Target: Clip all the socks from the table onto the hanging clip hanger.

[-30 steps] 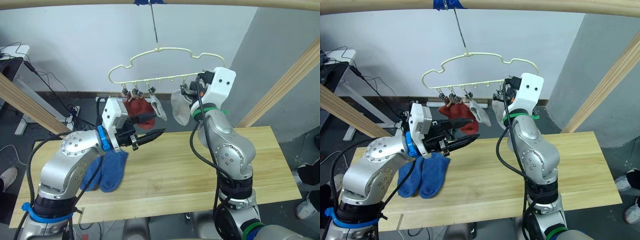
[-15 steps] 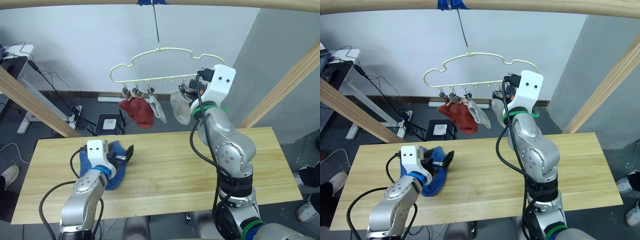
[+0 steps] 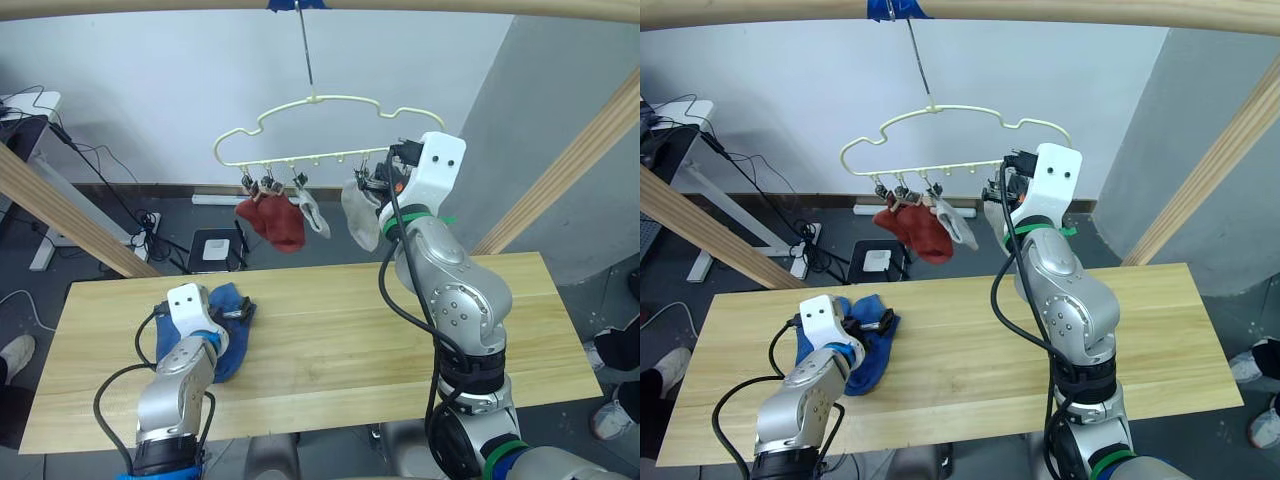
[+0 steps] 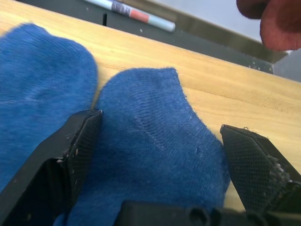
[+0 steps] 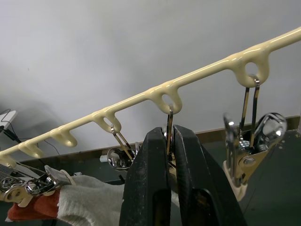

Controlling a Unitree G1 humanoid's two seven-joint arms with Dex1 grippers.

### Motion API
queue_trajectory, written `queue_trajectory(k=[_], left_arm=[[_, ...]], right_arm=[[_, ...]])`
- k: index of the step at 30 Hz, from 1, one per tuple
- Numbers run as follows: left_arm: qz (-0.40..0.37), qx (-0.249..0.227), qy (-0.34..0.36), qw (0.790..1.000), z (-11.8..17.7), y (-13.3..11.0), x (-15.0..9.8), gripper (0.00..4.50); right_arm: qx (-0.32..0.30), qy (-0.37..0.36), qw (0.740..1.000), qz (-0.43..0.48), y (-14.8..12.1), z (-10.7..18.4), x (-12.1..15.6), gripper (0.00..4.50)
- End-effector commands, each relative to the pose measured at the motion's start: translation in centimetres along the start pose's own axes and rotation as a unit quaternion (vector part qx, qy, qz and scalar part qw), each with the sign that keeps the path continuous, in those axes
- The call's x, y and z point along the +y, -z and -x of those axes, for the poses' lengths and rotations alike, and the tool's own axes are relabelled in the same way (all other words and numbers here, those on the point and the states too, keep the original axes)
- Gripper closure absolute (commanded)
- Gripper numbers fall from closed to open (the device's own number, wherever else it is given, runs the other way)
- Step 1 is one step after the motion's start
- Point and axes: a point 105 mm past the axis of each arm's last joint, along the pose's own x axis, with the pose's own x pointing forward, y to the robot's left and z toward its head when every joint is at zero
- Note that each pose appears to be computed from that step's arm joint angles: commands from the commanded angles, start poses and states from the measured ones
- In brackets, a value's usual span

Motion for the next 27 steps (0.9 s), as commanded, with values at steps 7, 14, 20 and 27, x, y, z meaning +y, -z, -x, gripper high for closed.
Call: queue_trajectory(k=[7, 14, 20, 27], left_arm=[[-0.041, 0.037, -0.008, 0.998, 0.0, 1.1, 0.3, 1.65], [-0.045, 0.012, -0.006, 0.999, 0.0, 0.2, 0.3, 3.06], [-0.075, -0.027, 0.061, 0.995, 0.6, -1.2, -1.8, 4.15], [-0.182, -0.172, 0.338, 0.907, 4.4, -6.2, -12.5, 4.5]], right_arm=[[-0.039, -0.034, 0.998, -0.034, -2.3, 0.7, 2.5, 4.5], [-0.038, -0.034, 0.998, -0.034, -2.2, 0.7, 2.5, 4.5], [-0.039, -0.032, 0.998, -0.034, -2.2, 0.7, 2.4, 4.5], [-0.043, -0.028, 0.998, -0.028, -2.4, 0.9, 2.2, 4.5]])
